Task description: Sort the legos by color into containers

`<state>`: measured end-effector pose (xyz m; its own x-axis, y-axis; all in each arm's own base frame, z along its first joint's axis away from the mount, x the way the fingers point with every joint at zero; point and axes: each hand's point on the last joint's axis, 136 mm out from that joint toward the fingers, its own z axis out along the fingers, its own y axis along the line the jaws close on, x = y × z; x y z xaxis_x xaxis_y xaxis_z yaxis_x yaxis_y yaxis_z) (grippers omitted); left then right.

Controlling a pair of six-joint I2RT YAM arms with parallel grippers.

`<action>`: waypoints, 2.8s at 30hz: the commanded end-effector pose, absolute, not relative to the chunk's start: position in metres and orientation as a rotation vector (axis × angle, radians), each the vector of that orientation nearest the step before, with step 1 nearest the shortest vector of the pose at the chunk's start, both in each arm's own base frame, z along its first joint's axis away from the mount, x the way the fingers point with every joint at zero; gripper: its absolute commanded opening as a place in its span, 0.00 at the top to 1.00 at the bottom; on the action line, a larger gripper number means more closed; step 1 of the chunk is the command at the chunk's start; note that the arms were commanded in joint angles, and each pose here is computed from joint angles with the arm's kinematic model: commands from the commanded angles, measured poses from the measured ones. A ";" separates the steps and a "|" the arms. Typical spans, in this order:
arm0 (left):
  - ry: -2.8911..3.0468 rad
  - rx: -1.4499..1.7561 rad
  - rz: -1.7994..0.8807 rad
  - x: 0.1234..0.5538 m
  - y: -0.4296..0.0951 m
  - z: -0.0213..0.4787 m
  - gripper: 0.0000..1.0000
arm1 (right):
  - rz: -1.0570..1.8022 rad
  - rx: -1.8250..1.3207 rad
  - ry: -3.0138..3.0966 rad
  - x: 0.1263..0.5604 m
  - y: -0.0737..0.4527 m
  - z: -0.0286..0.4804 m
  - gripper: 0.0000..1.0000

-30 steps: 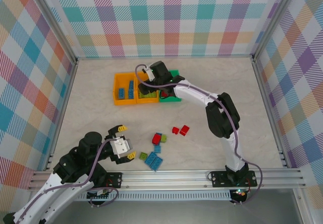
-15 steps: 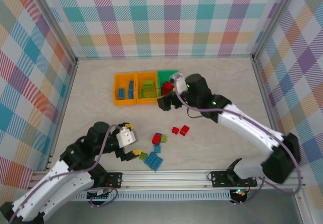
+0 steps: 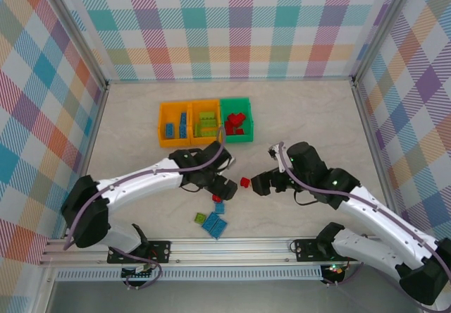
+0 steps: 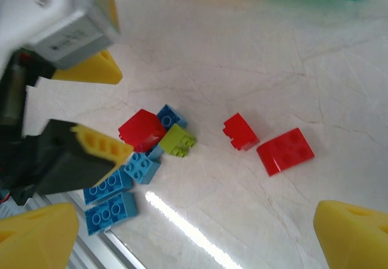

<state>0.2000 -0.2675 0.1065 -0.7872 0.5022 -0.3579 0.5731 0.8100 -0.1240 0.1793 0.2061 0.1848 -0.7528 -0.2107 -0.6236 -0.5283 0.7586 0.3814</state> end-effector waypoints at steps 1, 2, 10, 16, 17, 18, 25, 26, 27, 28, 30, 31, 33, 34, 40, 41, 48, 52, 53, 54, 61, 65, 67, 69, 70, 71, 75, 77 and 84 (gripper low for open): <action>2.706 0.642 -0.217 0.206 -0.259 0.104 0.19 | 0.728 -0.508 2.491 0.167 0.195 0.164 0.00; 2.709 0.640 -0.212 0.205 -0.260 0.101 0.21 | 0.733 -0.507 2.498 0.166 0.195 0.162 0.00; 2.758 0.691 -0.217 0.196 -0.267 0.072 0.33 | 0.696 -0.508 2.499 0.167 0.191 0.160 0.00; 2.764 0.672 -0.181 0.198 -0.265 0.058 0.44 | 0.701 -0.515 2.501 0.169 0.194 0.159 0.00; 2.769 0.672 -0.178 0.198 -0.265 0.056 0.47 | 0.701 -0.516 2.504 0.169 0.194 0.159 0.00; 2.773 0.675 -0.171 0.198 -0.264 0.054 0.50 | 0.700 -0.516 2.503 0.170 0.194 0.159 0.00; 2.758 0.669 -0.151 0.200 -0.261 0.058 0.66 | 0.718 -0.515 2.507 0.168 0.196 0.160 0.00; 2.746 0.666 -0.155 0.202 -0.262 0.063 0.68 | 0.729 -0.518 2.506 0.167 0.197 0.161 0.00; 2.726 0.654 -0.166 0.204 -0.263 0.071 0.69 | 0.743 -0.520 2.506 0.166 0.198 0.162 0.00; 2.698 0.642 -0.181 0.208 -0.265 0.081 0.70 | 0.760 -0.527 2.504 0.164 0.200 0.164 0.00; 2.623 0.626 -0.207 0.217 -0.269 0.105 0.72 | 0.794 -0.547 2.503 0.161 0.204 0.166 0.00; 2.574 0.614 -0.215 0.225 -0.271 0.120 0.73 | 0.810 -0.553 2.499 0.160 0.205 0.167 0.00; 2.477 0.587 -0.223 0.243 -0.275 0.145 0.75 | 0.820 -0.554 2.496 0.160 0.206 0.168 0.00; 2.430 0.562 -0.215 0.256 -0.276 0.156 0.75 | 0.821 -0.553 2.492 0.160 0.207 0.168 0.00; 2.296 0.375 -0.234 0.336 -0.291 0.175 0.77 | 0.799 -0.520 2.477 0.165 0.204 0.172 0.00; 2.284 0.358 -0.225 0.352 -0.295 0.174 0.77 | 0.797 -0.517 2.473 0.165 0.204 0.172 0.00; 2.278 0.258 -0.196 0.453 -0.320 0.160 0.75 | 0.790 -0.499 2.473 0.164 0.200 0.173 0.00; 2.285 0.271 -0.163 0.480 -0.331 0.157 0.63 | 0.793 -0.481 2.468 0.164 0.199 0.174 0.00; 2.289 0.275 -0.174 0.484 -0.334 0.156 0.58 | 0.795 -0.477 2.466 0.164 0.199 0.174 0.00; 2.286 0.281 -0.193 0.486 -0.337 0.160 0.55 | 0.794 -0.475 2.465 0.164 0.199 0.174 0.00; 2.285 0.309 -0.267 0.472 -0.338 0.186 0.43 | 0.794 -0.480 2.482 0.167 0.203 0.171 0.00; 2.294 0.325 -0.357 0.435 -0.331 0.200 0.44 | 0.814 -0.487 2.494 0.167 0.207 0.166 0.00; 2.286 0.340 -0.376 0.409 -0.322 0.207 0.44 | 0.803 -0.470 2.524 0.168 0.207 0.157 0.00; 2.268 0.372 -0.374 0.385 -0.312 0.216 0.44 | 0.794 -0.468 2.553 0.168 0.209 0.148 0.00; 2.262 0.399 -0.370 0.374 -0.307 0.218 0.44 | 0.788 -0.470 2.564 0.169 0.210 0.144 0.00; 2.257 0.431 -0.367 0.360 -0.300 0.221 0.44 | 0.776 -0.471 2.578 0.171 0.211 0.140 0.00; 2.220 0.584 -0.394 0.309 -0.269 0.236 0.44 | 0.725 -0.518 2.574 0.184 0.223 0.131 0.01; 2.170 0.673 -0.425 0.283 -0.257 0.248 0.44 | 0.689 -0.569 2.566 0.192 0.231 0.123 0.03; 1.973 1.035 -0.414 0.204 -0.212 0.263 0.38 | 0.343 -0.817 2.642 0.220 0.253 0.087 0.14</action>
